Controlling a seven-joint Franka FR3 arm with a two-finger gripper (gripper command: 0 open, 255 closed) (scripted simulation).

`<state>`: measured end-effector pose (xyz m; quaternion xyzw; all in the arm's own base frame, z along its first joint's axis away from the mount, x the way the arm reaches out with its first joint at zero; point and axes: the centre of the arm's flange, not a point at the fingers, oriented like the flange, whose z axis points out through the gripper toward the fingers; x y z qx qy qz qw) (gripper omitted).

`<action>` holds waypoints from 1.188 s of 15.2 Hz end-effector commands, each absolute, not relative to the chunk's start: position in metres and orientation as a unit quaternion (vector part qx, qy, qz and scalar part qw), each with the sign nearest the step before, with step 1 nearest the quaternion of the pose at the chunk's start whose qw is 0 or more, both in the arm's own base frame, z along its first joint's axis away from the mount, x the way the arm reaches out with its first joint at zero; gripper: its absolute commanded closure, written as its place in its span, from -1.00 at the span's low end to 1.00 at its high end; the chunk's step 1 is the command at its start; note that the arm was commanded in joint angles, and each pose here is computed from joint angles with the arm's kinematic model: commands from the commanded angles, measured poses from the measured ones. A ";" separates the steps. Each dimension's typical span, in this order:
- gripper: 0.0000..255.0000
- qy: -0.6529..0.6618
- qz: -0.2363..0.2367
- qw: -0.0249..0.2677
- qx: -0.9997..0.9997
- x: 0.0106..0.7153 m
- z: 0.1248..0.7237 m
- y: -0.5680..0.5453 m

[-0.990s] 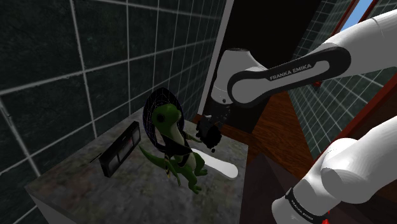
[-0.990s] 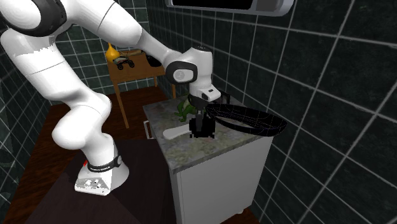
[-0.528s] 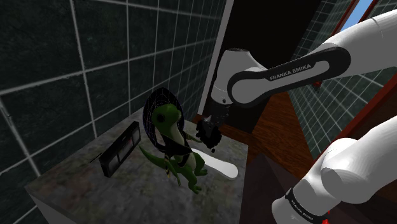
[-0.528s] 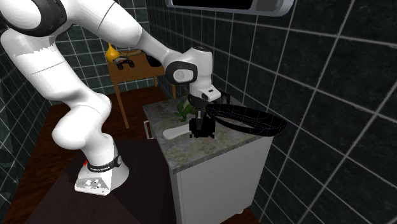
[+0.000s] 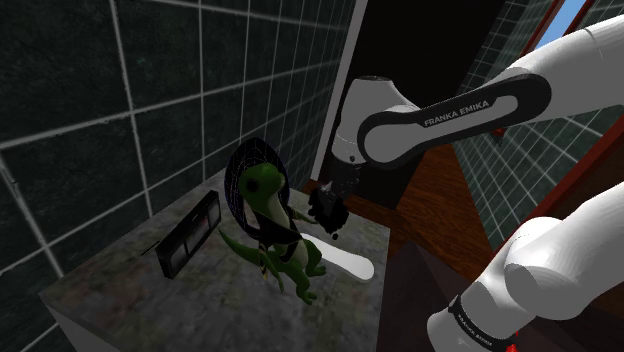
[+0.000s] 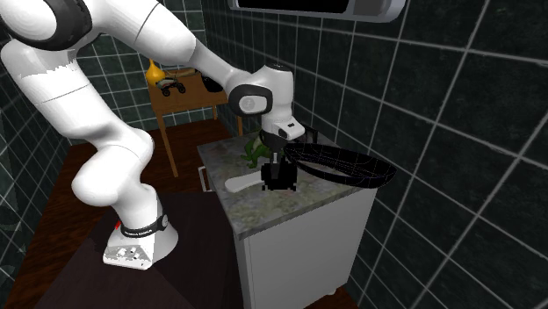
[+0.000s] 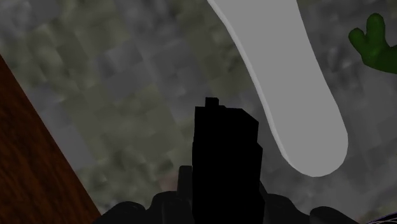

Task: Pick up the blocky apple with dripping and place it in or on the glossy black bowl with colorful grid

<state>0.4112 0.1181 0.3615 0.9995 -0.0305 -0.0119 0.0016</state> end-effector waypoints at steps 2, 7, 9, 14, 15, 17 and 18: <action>1.00 -0.030 -0.012 0.002 0.999 0.411 0.372 0.118; 1.00 -0.030 -0.012 0.002 0.999 0.411 0.398 0.118; 1.00 -0.030 -0.012 0.002 0.999 0.411 0.409 0.118; 1.00 -0.030 -0.012 0.002 0.999 0.411 0.435 0.118; 1.00 -0.030 -0.012 0.002 0.999 0.411 0.440 0.118; 1.00 -0.030 -0.012 0.002 0.999 0.411 0.451 0.118; 1.00 -0.030 -0.012 0.002 0.999 0.411 0.456 0.118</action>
